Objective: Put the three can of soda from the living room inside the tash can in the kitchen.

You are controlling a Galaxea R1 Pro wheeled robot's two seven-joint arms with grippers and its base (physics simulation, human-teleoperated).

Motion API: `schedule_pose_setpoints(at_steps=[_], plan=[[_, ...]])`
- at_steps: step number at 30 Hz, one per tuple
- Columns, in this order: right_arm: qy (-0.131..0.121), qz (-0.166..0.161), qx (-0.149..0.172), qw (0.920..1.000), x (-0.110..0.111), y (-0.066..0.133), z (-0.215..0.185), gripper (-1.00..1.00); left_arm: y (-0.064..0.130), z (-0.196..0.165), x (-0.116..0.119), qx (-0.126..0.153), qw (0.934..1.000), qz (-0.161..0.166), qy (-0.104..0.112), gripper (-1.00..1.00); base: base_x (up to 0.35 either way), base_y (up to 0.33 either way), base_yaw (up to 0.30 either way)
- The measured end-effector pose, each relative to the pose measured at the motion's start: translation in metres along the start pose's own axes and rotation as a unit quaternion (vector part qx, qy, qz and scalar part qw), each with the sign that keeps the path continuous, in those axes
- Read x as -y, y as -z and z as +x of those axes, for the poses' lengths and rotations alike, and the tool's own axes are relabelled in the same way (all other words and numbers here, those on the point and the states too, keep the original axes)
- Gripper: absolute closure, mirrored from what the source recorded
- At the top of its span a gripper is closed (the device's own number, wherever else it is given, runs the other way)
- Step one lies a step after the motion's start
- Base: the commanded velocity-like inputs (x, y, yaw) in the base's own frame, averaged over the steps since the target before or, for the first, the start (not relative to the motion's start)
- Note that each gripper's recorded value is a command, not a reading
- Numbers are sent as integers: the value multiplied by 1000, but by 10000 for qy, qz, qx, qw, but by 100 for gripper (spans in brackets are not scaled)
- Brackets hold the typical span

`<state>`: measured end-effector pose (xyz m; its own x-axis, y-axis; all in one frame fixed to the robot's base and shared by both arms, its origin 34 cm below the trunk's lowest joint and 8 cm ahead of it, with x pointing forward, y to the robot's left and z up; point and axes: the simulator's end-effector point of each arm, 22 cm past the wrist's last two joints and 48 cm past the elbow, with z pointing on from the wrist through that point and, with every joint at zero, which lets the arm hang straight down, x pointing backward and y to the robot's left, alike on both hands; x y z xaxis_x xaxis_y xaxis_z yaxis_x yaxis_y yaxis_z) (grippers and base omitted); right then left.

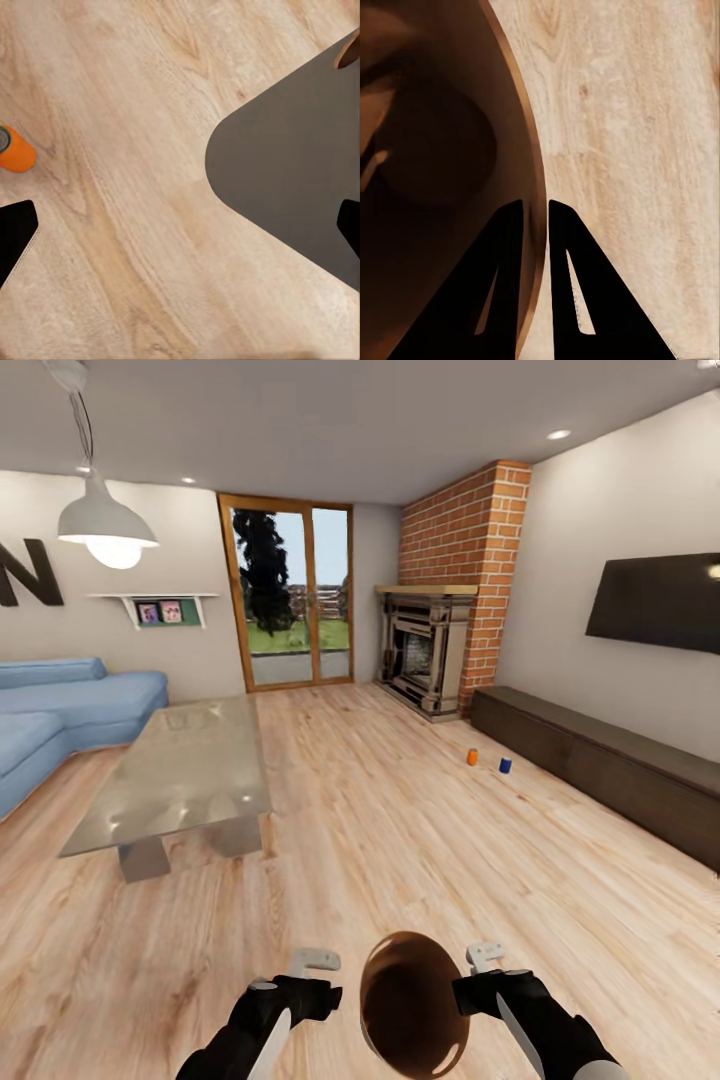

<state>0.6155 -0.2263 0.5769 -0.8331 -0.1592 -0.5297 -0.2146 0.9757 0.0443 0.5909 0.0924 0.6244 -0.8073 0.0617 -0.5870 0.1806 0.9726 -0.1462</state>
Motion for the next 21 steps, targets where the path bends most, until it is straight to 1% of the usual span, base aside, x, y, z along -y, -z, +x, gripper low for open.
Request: schedule_pose_setpoints(at_steps=[6, 17, 21], plan=[[-3, -3, -1, 10000, 0, 0, 0, 100, 0, 0, 0, 0, 10000, 1, 0, -100, 84, 315, -68], [-6, -6, -2, 10000, 0, 0, 0, 100, 0, 0, 0, 0, 10000, -2, 0, -100, 72, 326, -7], [-19, -14, 1, 10000, -1, 0, 0, 100, 0, 0, 0, 1, 10000, 1, 2, -100, 63, 163, -4]])
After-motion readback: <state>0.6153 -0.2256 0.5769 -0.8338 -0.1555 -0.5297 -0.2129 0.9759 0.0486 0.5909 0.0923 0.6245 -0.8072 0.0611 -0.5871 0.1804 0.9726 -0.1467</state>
